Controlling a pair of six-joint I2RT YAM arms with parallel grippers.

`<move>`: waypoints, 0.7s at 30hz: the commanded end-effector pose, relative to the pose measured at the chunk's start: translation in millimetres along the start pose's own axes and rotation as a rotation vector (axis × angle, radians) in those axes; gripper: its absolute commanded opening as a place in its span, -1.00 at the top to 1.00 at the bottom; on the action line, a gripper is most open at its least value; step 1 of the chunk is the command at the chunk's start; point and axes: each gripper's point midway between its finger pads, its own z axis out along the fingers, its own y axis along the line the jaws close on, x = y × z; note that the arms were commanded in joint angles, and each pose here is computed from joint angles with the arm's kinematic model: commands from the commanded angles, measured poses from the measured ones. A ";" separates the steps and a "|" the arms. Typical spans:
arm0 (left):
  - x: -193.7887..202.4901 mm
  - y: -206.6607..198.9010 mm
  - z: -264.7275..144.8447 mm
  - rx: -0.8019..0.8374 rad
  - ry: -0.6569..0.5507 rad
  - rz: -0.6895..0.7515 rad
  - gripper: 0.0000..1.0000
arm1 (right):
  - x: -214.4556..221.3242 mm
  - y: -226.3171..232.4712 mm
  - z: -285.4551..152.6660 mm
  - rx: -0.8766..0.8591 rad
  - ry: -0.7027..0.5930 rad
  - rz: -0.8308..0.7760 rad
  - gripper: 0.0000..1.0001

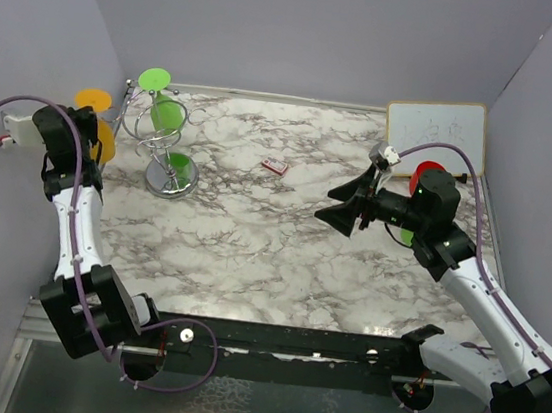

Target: Take the wine glass off the wine glass rack

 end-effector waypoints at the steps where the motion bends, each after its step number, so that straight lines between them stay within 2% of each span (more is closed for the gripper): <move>1: -21.1 -21.3 -19.8 0.017 -0.070 0.001 1.00 | -8.5 -1.4 2.1 0.013 -0.018 -0.022 -0.36; 10: -43.4 -44.8 -59.6 -0.006 -0.129 0.099 1.00 | -7.8 -2.5 2.2 0.020 -0.018 -0.015 -0.36; 21: -11.9 -146.9 -130.0 0.301 0.010 0.274 1.00 | -5.4 -5.9 2.8 0.037 -0.001 0.002 -0.35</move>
